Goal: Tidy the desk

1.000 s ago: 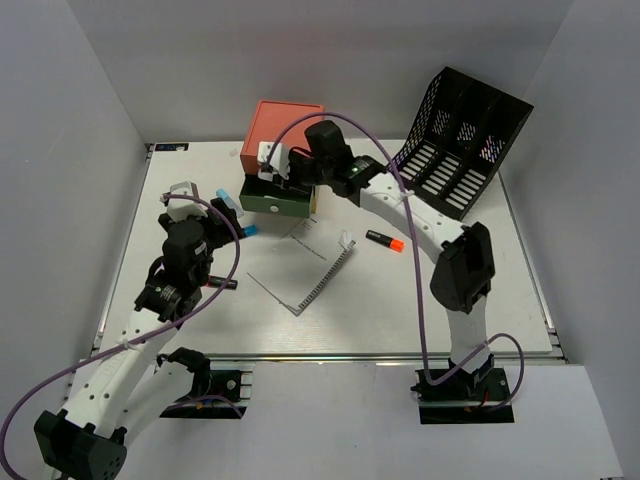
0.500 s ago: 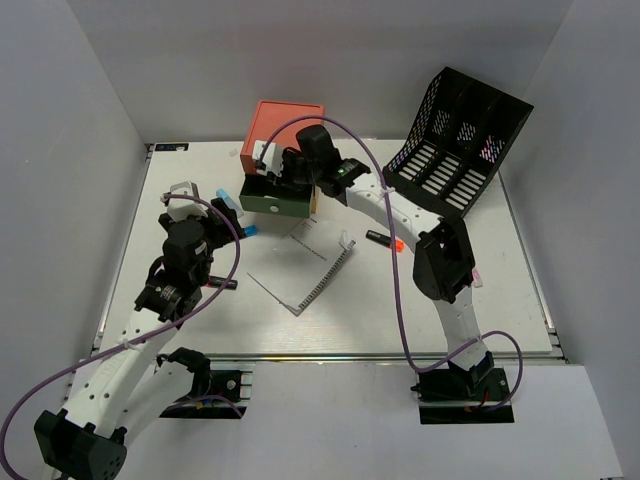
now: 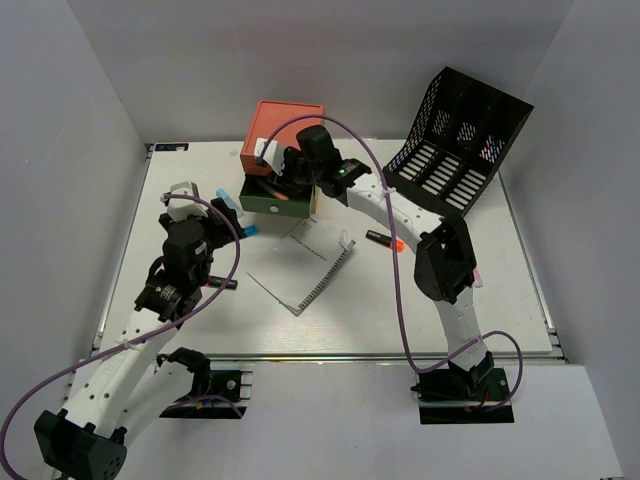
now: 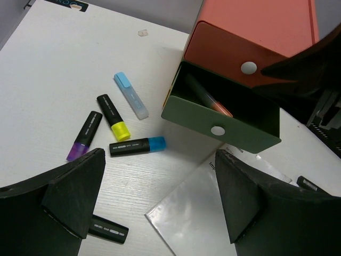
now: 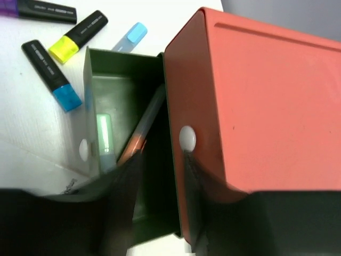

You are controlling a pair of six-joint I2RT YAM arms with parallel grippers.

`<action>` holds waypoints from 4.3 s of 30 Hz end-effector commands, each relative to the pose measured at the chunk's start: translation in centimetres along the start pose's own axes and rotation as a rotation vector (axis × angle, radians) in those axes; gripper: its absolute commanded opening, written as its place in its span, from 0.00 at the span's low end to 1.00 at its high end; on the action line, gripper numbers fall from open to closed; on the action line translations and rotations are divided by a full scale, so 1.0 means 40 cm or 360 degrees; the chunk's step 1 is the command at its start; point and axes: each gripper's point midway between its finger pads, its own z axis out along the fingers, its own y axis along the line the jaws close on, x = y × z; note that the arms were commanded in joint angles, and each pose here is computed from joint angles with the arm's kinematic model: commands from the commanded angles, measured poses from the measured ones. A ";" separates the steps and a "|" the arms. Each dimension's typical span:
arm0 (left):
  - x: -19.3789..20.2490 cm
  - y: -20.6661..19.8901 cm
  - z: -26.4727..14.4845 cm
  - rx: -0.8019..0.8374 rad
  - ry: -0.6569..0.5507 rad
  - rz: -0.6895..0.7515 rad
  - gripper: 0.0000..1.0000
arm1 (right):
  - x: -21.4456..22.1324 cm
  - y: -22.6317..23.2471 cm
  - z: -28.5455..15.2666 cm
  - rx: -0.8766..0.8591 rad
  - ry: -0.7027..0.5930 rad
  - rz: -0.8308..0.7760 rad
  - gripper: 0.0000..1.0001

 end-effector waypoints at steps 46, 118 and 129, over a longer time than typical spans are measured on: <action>-0.016 -0.134 -0.029 0.0490 0.0124 0.0031 0.84 | 0.907 0.242 -0.973 0.0462 0.1470 0.1515 0.61; 0.012 -0.020 0.007 0.0116 0.0029 0.0170 0.81 | -0.092 -0.055 -0.075 0.0028 -0.0042 0.0030 0.00; 0.019 -0.037 0.008 0.0171 0.0049 0.0159 0.81 | -0.018 -0.040 -0.023 0.0040 0.0107 -0.0015 0.44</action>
